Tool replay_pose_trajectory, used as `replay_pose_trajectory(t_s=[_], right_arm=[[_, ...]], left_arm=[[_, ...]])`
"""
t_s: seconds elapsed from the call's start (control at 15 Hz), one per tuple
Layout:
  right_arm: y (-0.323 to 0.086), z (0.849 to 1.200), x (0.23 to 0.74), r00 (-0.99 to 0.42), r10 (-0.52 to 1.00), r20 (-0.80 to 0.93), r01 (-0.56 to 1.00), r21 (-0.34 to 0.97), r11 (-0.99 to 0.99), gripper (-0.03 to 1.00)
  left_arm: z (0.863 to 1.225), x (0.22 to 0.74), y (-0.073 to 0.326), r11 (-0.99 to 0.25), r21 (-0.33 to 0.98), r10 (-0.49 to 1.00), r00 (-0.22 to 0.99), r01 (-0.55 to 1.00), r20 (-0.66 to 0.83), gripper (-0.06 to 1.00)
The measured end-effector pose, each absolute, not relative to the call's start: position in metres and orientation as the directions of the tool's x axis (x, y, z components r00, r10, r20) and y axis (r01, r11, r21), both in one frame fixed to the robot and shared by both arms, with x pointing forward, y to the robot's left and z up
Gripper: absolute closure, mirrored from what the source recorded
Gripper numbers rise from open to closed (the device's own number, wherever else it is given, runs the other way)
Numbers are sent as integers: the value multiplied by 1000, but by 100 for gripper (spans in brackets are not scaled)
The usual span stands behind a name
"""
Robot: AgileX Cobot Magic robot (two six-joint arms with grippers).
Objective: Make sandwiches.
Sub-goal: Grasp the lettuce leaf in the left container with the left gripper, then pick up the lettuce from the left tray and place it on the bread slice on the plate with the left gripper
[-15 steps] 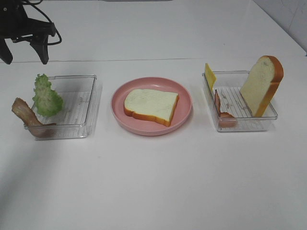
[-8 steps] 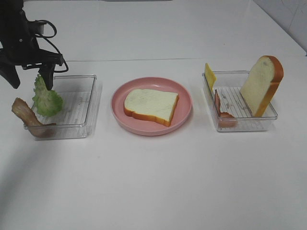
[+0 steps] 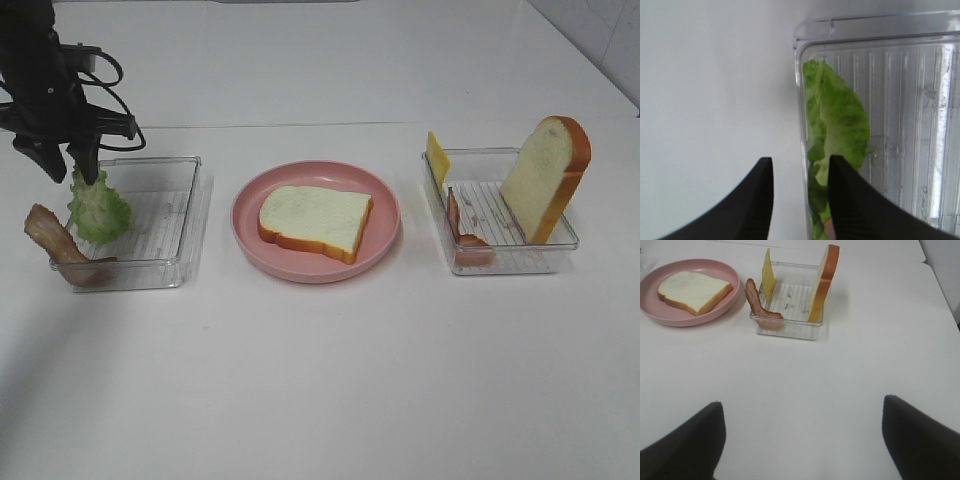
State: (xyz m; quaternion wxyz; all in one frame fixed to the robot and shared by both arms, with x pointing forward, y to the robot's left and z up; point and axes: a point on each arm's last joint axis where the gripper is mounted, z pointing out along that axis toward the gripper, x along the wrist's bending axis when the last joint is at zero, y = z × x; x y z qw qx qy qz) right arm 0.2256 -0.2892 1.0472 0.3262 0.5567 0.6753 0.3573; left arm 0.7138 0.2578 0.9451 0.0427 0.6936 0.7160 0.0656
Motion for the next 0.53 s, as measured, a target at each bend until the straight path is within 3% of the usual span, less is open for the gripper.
replay_pose_trajectory(t_s=[0.07, 0.2, 0.33, 0.53], right_arm=[[-289, 1047, 226, -167, 985, -43, 519, 846, 125, 16], [-289, 1047, 226, -167, 985, -43, 519, 846, 125, 16], [-289, 1047, 226, -167, 985, -43, 519, 846, 125, 16], [-289, 1047, 226, -167, 985, -43, 519, 846, 125, 16]], left_arm=[[945, 714, 258, 29, 158, 999, -34, 987, 29, 71], [945, 715, 258, 29, 167, 999, -34, 986, 28, 88], [945, 715, 258, 29, 168, 999, -34, 985, 28, 94], [949, 715, 255, 40, 153, 999, -40, 987, -4, 94]])
